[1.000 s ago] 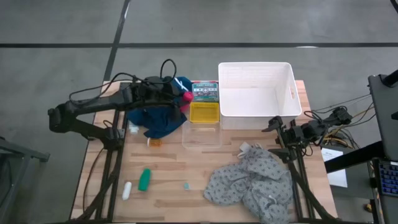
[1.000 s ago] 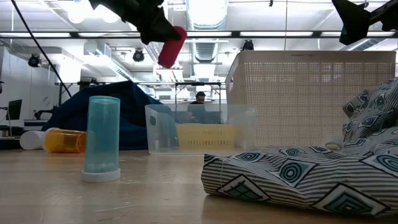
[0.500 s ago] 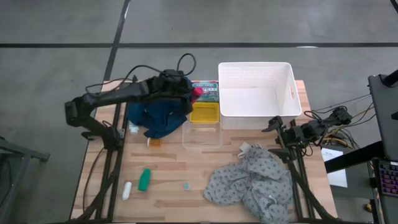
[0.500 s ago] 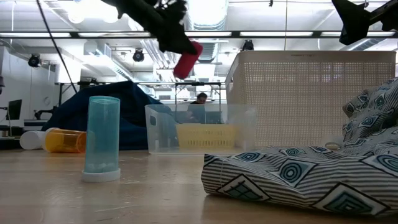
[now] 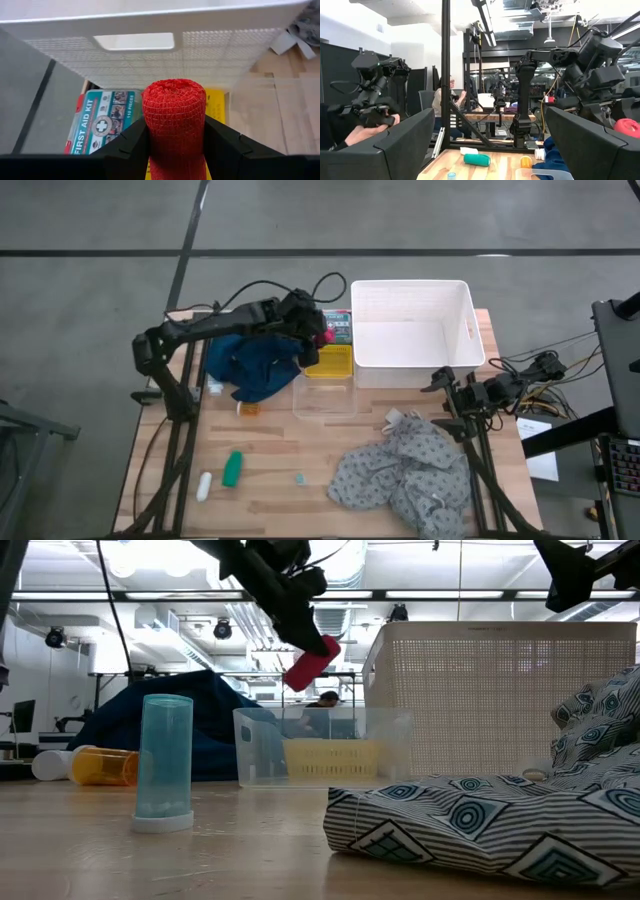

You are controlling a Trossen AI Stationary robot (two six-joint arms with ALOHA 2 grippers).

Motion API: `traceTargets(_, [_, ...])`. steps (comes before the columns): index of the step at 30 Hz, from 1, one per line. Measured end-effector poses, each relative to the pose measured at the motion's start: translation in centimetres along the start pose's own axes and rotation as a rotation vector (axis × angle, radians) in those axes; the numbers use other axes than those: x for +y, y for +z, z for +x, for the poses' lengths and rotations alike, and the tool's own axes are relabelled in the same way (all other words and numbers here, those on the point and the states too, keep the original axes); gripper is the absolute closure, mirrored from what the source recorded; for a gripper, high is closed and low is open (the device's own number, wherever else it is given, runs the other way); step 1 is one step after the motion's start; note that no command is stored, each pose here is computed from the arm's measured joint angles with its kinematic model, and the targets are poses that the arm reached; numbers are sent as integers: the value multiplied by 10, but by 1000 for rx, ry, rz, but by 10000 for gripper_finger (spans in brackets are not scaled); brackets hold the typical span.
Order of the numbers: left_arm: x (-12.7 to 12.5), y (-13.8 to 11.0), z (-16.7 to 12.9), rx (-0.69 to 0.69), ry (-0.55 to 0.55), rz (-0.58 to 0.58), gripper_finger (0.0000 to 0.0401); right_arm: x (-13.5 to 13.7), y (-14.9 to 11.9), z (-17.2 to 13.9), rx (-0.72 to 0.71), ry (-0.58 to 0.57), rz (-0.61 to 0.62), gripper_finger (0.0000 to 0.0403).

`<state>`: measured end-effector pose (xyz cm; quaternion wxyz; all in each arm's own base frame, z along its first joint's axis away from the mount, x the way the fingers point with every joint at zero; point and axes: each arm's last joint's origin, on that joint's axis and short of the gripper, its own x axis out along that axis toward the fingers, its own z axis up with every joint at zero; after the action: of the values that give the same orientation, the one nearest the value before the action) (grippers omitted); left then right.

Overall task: Pick & Place Medicine items
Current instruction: Put the red bandage into the yellow bin

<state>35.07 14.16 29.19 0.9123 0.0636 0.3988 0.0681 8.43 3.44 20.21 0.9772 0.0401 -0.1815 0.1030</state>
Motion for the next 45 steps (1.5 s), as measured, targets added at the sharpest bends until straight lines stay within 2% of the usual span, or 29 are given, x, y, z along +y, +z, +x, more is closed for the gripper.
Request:
traceTargets(17, [1, -18, 52, 96, -62, 6, 244, 0, 0, 0, 0, 0, 0, 23])
traceTargets(45, [1, -45, 102, 211, -100, -15, 244, 0, 0, 0, -1, 0, 1, 23])
